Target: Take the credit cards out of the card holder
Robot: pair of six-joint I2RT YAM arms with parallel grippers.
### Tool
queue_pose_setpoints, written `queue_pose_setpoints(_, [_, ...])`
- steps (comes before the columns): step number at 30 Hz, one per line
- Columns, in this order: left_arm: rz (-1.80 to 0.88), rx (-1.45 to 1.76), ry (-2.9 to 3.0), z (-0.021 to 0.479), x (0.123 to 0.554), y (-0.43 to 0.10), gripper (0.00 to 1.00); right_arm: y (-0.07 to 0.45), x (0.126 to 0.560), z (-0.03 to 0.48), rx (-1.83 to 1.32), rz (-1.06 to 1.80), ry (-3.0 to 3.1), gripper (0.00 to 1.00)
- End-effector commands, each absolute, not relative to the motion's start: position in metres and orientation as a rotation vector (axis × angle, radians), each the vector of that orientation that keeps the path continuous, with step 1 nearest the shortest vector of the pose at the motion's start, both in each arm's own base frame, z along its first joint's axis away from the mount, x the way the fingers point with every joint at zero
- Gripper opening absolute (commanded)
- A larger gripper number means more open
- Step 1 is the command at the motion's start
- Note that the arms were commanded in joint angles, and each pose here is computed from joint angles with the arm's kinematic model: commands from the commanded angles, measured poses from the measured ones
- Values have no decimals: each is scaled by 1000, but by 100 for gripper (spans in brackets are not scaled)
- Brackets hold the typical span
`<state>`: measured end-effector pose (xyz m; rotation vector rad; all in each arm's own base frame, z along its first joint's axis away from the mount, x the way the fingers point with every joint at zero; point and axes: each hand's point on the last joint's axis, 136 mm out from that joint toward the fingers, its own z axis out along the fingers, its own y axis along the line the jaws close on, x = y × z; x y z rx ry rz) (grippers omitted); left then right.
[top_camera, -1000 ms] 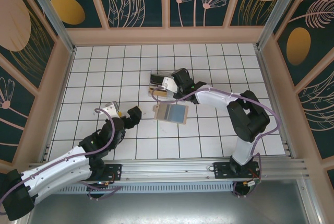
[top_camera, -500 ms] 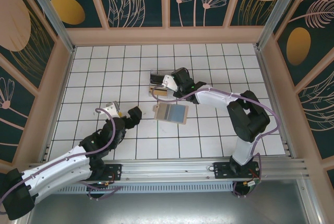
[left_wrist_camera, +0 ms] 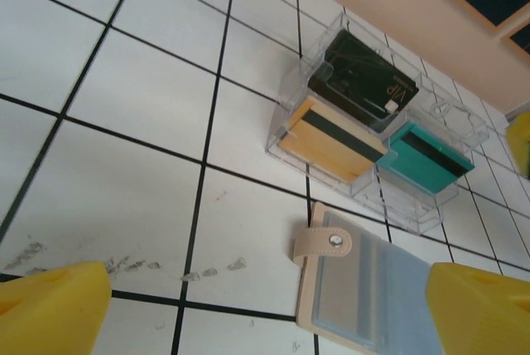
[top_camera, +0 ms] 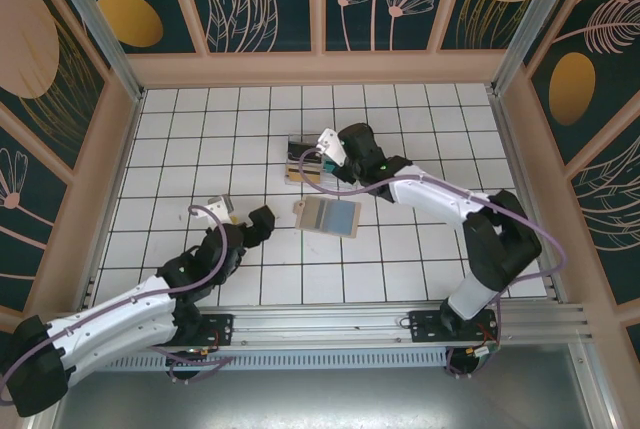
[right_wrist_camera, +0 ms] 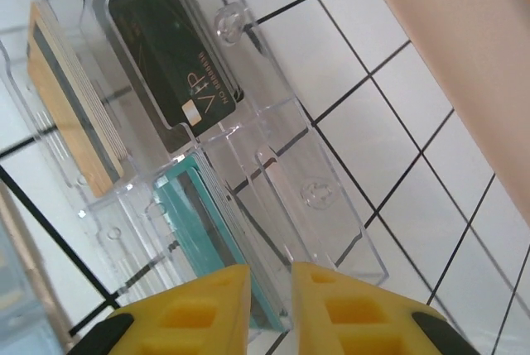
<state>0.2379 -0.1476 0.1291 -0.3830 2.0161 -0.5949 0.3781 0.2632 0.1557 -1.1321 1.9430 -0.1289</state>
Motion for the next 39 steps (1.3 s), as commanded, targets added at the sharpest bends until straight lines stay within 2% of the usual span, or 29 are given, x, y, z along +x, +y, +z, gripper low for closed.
queue_pose_setpoints(1, [-671,-328,2031,136,240,-169,97,265,367,172,-956,22,1984,21])
queue_pose_setpoints(9, [-755,-185,2177,116,244,-218,93,260,329,160,-588,396,2168,18])
queue_pose_setpoints(15, [-824,-100,2249,100,247,-248,81,247,292,114,-410,576,2278,16])
queue_pose_setpoints(19, [-858,-76,2306,85,250,-261,81,242,275,85,-311,649,2349,13])
queue_pose_setpoints(23, [-894,-69,2340,75,258,-273,73,233,268,60,-226,649,2404,10])
queue_pose_setpoints(39, [-822,-17,2408,54,277,-287,74,228,273,13,-220,537,2526,10])
